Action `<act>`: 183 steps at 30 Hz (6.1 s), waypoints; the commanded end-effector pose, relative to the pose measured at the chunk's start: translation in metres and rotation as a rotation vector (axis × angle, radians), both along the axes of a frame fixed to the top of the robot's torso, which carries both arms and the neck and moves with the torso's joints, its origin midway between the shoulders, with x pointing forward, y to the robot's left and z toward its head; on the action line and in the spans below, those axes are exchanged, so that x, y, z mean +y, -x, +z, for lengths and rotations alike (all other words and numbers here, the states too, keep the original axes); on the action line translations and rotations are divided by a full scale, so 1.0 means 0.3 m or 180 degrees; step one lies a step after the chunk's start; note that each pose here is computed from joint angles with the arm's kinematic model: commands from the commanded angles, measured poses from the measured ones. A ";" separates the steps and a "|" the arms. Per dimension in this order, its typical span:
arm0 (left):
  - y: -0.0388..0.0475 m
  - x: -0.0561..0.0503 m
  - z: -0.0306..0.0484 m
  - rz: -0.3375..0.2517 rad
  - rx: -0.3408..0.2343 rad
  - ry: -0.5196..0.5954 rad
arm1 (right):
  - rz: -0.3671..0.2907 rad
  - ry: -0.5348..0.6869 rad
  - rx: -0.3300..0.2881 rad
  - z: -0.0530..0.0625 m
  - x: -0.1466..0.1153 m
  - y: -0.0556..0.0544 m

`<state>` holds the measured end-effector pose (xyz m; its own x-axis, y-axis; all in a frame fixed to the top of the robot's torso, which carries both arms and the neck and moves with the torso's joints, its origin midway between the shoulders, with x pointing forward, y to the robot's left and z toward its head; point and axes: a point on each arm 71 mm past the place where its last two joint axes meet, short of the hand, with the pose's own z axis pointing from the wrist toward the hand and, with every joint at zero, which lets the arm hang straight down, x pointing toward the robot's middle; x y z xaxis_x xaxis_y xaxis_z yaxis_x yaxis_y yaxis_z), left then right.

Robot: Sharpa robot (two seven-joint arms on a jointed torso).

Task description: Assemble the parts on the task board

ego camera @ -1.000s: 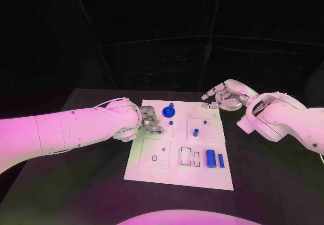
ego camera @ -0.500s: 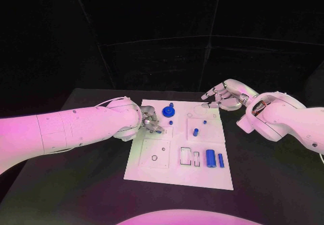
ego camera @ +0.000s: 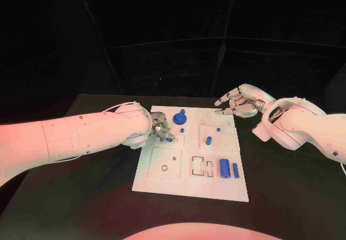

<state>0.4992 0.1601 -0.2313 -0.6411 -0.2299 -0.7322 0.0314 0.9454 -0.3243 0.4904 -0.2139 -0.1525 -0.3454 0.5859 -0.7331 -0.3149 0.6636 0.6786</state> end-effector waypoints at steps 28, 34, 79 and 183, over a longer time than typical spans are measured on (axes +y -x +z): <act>0.000 -0.002 -0.011 -0.0004 0.0033 -0.0044 | 0.0006 0.0005 0.0013 0.003 0.001 0.003; 0.007 0.022 0.011 0.0042 -0.0013 0.0004 | -0.0011 0.0007 0.0006 0.003 -0.005 -0.001; -0.282 0.123 0.152 0.0281 0.0226 -0.0438 | -0.0006 0.0014 0.0007 0.000 0.003 -0.012; -0.282 0.088 0.080 0.0106 0.0372 -0.0355 | 0.0034 0.0002 0.0000 0.000 0.022 -0.014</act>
